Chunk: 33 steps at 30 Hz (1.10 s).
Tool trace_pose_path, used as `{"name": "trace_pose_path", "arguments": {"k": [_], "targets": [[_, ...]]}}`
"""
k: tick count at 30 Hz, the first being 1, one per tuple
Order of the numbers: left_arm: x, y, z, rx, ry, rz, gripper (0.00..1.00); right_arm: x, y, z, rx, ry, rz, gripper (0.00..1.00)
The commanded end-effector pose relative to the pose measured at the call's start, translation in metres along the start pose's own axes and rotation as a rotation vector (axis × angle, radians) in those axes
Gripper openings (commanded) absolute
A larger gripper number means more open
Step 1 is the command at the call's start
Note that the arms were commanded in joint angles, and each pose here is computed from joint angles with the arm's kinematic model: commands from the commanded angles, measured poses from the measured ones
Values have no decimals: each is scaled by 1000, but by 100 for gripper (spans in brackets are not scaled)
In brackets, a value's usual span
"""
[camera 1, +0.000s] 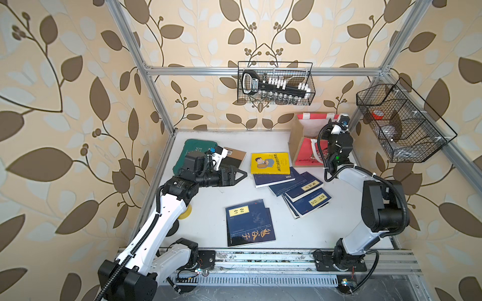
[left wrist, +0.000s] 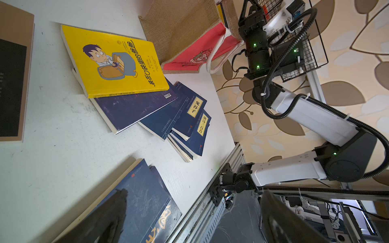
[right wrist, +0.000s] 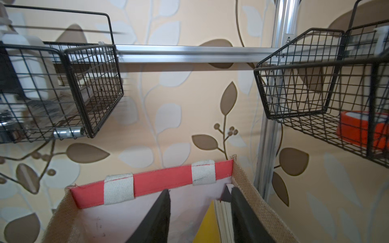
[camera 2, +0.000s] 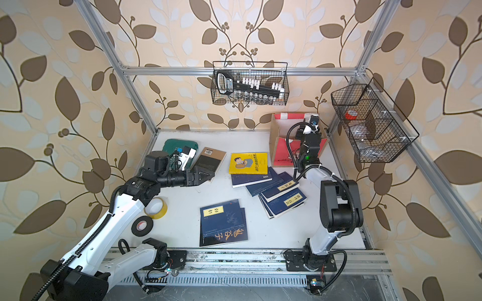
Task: Put the books into the canvas bag
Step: Place the book in the canvas bag.
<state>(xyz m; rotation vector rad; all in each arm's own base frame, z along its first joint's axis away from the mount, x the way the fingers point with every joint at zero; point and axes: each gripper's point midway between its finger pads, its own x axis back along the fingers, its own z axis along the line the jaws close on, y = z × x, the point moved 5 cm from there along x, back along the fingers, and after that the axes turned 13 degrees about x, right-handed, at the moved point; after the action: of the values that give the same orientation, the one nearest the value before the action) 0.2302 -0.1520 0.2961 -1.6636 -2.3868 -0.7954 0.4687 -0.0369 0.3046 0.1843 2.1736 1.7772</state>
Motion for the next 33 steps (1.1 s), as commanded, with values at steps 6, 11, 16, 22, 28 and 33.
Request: {"name": "trace_pose_path", "arguments": {"k": [6,11,16,22,28,33], "targets": [[6,2,-10,-54,-36,-20,99,-8,33,1,-18,59,-45,61],[6,3,-10,-54,-38,-22,99,-7,54,-6,-69,97,-37,74],[6,3,-10,-53,-39,-25,99,-1,71,-18,-137,146,-31,94],[6,3,-9,-47,-27,-34,99,8,93,-33,-239,249,61,98],[2,3,4,7,21,-36,99,37,106,-28,-307,371,192,98],[-6,1,28,111,94,-54,99,82,99,-1,-405,545,266,98]]}}
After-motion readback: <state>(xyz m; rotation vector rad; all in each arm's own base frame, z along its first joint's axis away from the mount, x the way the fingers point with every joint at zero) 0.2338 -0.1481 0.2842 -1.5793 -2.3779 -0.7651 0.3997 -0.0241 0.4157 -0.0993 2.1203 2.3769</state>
